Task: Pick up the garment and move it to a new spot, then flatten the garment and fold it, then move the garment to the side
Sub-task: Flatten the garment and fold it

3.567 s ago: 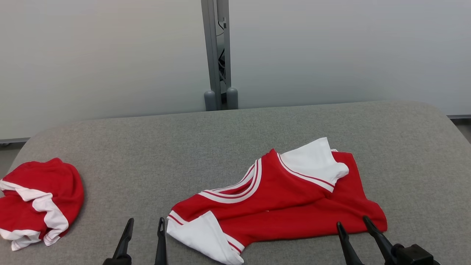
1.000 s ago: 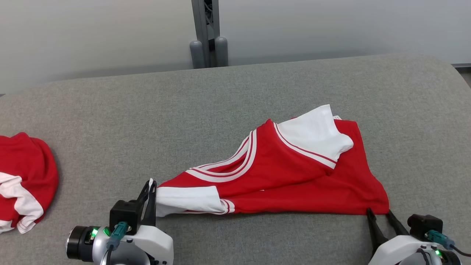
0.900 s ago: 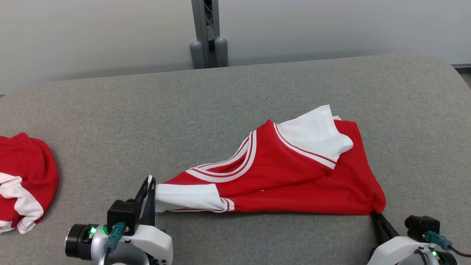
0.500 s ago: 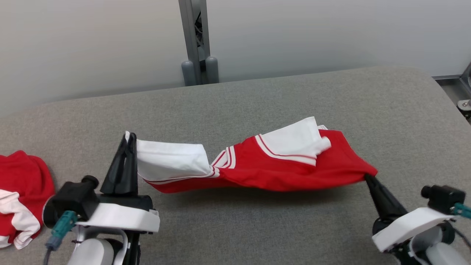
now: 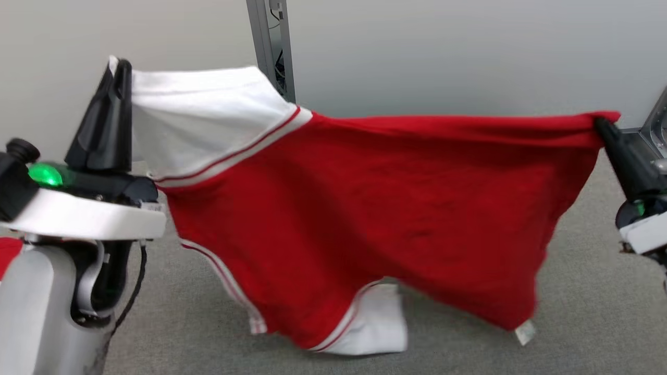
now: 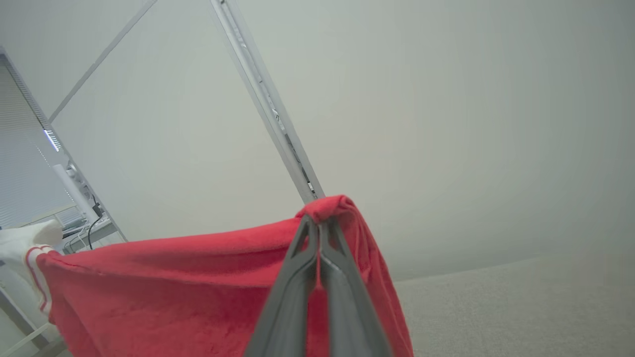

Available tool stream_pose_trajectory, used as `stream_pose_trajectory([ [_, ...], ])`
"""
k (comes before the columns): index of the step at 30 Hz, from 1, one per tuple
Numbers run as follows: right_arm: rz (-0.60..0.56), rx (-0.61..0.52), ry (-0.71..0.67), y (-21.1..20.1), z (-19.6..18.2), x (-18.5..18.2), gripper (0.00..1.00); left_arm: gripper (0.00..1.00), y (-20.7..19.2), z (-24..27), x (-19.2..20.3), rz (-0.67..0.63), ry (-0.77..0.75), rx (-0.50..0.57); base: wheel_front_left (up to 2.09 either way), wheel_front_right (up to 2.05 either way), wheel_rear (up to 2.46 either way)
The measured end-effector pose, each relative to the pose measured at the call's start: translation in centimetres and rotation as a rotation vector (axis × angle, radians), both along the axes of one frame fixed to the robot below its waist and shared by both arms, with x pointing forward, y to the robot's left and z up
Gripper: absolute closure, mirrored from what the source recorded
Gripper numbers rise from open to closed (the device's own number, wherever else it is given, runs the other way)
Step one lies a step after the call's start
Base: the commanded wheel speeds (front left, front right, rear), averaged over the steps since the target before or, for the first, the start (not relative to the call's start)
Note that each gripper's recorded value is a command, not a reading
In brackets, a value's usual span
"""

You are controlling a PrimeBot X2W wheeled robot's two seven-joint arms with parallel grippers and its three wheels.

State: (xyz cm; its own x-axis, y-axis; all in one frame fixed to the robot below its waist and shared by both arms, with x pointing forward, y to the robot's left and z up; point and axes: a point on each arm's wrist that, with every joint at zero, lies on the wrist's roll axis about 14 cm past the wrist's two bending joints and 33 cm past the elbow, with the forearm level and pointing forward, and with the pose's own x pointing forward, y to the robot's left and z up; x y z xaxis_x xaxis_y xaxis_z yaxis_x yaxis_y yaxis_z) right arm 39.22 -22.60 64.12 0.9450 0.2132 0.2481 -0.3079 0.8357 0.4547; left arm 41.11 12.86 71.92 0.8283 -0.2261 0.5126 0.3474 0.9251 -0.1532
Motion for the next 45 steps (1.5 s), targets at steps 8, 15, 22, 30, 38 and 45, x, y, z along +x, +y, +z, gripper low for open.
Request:
stream_pose_trajectory([
  [8, 0.013, -0.068, -0.177, -0.5, 7.9, -0.2, 1.00, 1.00, -0.6, 7.4, -1.1, -0.051, -0.173, 0.034, 0.00, 0.00, 0.00],
  [15, 0.026, -0.156, -0.095, -0.4, 6.5, 0.3, 1.00, 1.00, -1.8, 6.9, -0.6, -0.086, -0.127, 0.061, 0.00, 0.00, 0.00],
  [22, 0.065, -0.209, 0.302, -0.1, -5.3, 1.3, 1.00, 1.00, -2.9, -1.3, 1.4, -0.121, 0.126, 0.063, 0.00, 0.00, 0.00],
  [30, 0.109, -0.225, 0.619, 3.2, -16.0, 2.2, 1.00, 1.00, -4.3, -9.0, 2.5, -0.149, 0.328, 0.043, 0.00, 0.00, 0.00],
  [38, 0.121, -0.260, 0.530, 8.3, -18.0, 5.7, 0.51, 1.00, -3.7, -13.1, 3.8, -0.093, 0.364, 0.021, 0.00, 0.00, 0.00],
  [45, 0.076, -0.258, 0.420, 8.0, -19.2, 5.7, 0.00, 1.00, -1.8, -15.2, 4.3, 0.002, 0.349, -0.003, 0.00, 0.00, 0.00],
])
